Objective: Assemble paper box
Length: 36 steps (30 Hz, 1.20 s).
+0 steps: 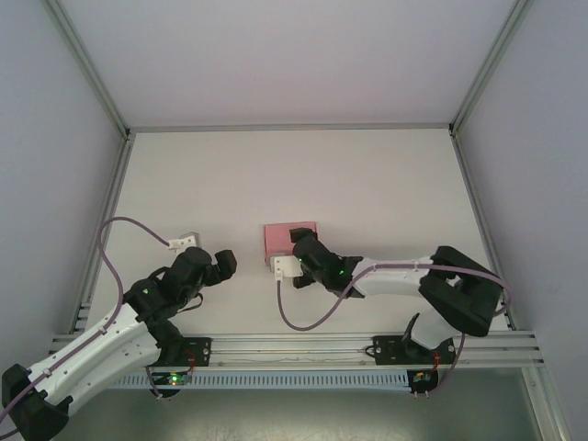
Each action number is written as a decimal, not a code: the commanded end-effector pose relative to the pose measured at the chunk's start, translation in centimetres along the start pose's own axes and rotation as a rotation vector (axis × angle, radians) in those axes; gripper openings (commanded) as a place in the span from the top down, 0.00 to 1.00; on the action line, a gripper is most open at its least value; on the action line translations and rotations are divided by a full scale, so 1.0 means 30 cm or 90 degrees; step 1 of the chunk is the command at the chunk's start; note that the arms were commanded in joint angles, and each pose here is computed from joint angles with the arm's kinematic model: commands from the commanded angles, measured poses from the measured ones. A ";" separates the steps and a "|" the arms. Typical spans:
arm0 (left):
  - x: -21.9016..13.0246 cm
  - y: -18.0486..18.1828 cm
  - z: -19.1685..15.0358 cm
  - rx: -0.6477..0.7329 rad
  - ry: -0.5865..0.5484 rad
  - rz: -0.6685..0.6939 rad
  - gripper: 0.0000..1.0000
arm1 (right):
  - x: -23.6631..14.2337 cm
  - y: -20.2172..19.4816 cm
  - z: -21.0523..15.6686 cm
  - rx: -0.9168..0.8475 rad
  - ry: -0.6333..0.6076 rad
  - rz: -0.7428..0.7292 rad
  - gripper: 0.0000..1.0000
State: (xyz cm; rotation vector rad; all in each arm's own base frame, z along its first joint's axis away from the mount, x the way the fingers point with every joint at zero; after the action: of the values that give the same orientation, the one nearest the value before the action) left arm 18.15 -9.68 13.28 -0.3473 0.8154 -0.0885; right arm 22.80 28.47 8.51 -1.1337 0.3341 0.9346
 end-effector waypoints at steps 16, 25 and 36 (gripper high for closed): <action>0.046 -0.051 0.229 0.083 -0.069 0.021 0.00 | -0.376 -0.459 -0.269 0.772 -0.067 -0.212 0.02; 0.131 0.168 0.491 0.118 -0.201 0.118 0.00 | -0.456 -0.526 -0.795 0.924 -0.069 -0.506 0.02; 0.231 0.281 0.461 0.256 -0.330 0.204 0.00 | -0.320 -0.493 -0.799 0.817 -0.222 -0.483 0.02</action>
State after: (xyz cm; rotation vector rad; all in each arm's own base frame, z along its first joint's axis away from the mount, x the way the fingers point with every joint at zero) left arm 30.97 0.00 12.07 0.0919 0.5018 0.1250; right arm 33.16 0.52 10.28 0.1418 0.3530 0.0122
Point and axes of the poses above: each hand's point on the last joint's axis, 136 mm out from that joint toward the fingers, its own x axis out along the fingers, its own y axis along the line the jaws close on, z = x × y, the point moved 3 cm from there along -x, back along the fingers, and after that the axes turned 8 degrees about x, right-handed, at the moved point
